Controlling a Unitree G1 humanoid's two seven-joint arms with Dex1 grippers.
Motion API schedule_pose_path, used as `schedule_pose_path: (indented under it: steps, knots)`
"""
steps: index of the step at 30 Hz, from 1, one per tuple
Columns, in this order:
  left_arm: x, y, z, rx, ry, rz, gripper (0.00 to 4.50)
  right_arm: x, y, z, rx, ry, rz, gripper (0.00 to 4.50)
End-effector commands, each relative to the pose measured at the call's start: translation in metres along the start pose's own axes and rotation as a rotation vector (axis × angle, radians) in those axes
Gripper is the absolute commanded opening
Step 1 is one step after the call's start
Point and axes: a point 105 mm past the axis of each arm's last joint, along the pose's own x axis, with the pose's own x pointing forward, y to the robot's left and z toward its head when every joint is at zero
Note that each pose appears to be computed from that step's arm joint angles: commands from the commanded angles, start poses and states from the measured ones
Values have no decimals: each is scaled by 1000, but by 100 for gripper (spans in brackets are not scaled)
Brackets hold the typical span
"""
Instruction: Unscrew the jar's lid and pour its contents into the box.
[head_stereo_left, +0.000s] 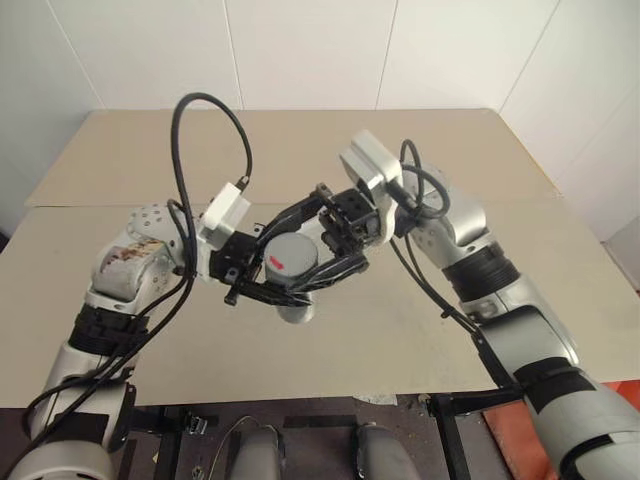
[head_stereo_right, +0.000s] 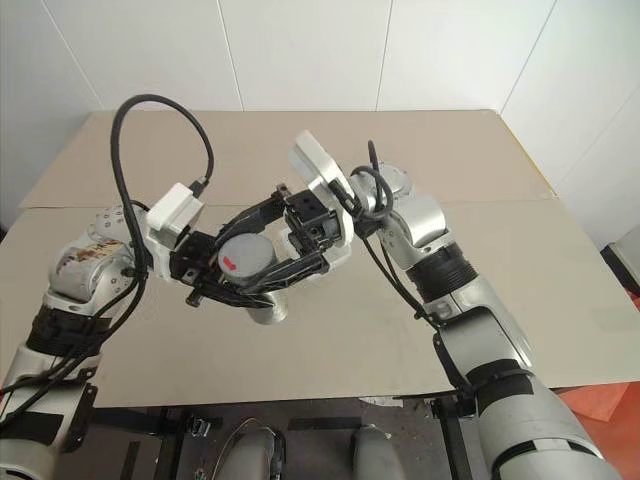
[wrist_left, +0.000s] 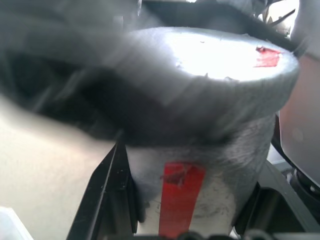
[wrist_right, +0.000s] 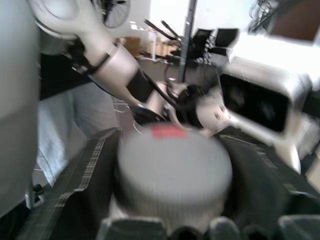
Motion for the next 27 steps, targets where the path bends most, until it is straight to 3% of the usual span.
schedule_pose_path:
  steps: [1,7,13,21,27]
  knots:
    - [-6,-3,8,41,-28,33,192,-13,-2,8,-75,4,-86,440]
    - [-19,7,-9,-1,-15,174,192,-33,-1,3,-79,57,-411,440]
    - [-23,22,-22,-1,-5,292,192,-37,6,9,-77,120,-624,440]
    - [-19,34,-32,10,11,321,192,-13,13,26,-89,77,-661,440]
    - [-18,37,-29,22,11,313,192,6,-6,12,-71,133,-710,440]
